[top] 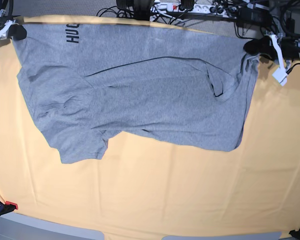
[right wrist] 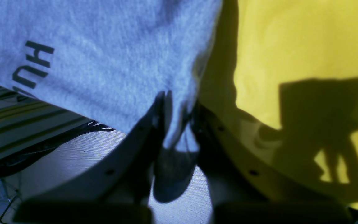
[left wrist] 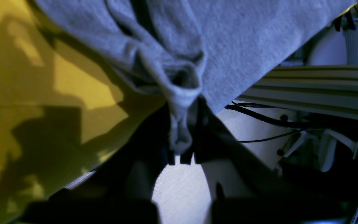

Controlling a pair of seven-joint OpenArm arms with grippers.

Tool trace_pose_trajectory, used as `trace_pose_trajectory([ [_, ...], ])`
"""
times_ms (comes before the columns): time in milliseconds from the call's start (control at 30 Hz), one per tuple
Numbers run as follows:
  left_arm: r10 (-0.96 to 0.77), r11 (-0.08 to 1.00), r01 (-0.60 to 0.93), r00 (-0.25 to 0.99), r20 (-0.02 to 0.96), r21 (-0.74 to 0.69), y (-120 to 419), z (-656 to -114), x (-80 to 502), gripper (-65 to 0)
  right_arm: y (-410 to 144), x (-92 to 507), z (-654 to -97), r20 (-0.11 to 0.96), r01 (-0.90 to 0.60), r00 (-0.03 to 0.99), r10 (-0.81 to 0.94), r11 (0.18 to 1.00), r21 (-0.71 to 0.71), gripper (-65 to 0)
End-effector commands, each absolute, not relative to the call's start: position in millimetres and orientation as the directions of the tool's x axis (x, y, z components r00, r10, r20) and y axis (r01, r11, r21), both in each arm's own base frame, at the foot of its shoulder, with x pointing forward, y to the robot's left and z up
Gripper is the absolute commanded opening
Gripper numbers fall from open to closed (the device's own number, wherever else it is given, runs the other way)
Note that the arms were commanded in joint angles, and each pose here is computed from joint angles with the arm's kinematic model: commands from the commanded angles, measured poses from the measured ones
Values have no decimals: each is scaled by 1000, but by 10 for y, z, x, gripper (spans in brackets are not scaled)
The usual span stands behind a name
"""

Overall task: Layout the t-shirt on the table in an organized manner, then fold the t-shirt properly
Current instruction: 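Pull the shirt edges apart with both grippers to straighten it, then release the left gripper and move it to the shirt hem corner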

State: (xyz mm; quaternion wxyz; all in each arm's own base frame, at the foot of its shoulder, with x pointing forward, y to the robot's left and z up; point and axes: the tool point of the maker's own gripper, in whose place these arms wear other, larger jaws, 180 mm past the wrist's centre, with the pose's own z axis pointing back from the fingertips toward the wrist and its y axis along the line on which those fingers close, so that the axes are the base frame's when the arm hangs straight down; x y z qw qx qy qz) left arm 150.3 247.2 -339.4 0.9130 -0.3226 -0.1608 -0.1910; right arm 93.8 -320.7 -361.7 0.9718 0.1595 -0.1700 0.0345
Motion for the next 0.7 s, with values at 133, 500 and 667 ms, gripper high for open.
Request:
trace_pose_trajectory([
  [133, -283, 723, 488, 855, 435, -489, 2556, -3296, 1577, -650, -3281, 919, -3560, 336, -135, 941, 39, 954, 268, -650],
  [500, -283, 720, 498, 846, 452, -483, 2558, -3247, 1642, -650, -3280, 803, -3588, 305, -126, 952, 39, 954, 273, -650],
  [667, -284, 720, 499, 846, 451, -482, 2560, -3246, 1643, -650, -3268, 817, -3578, 312, -128, 949, 36, 952, 280, -585],
])
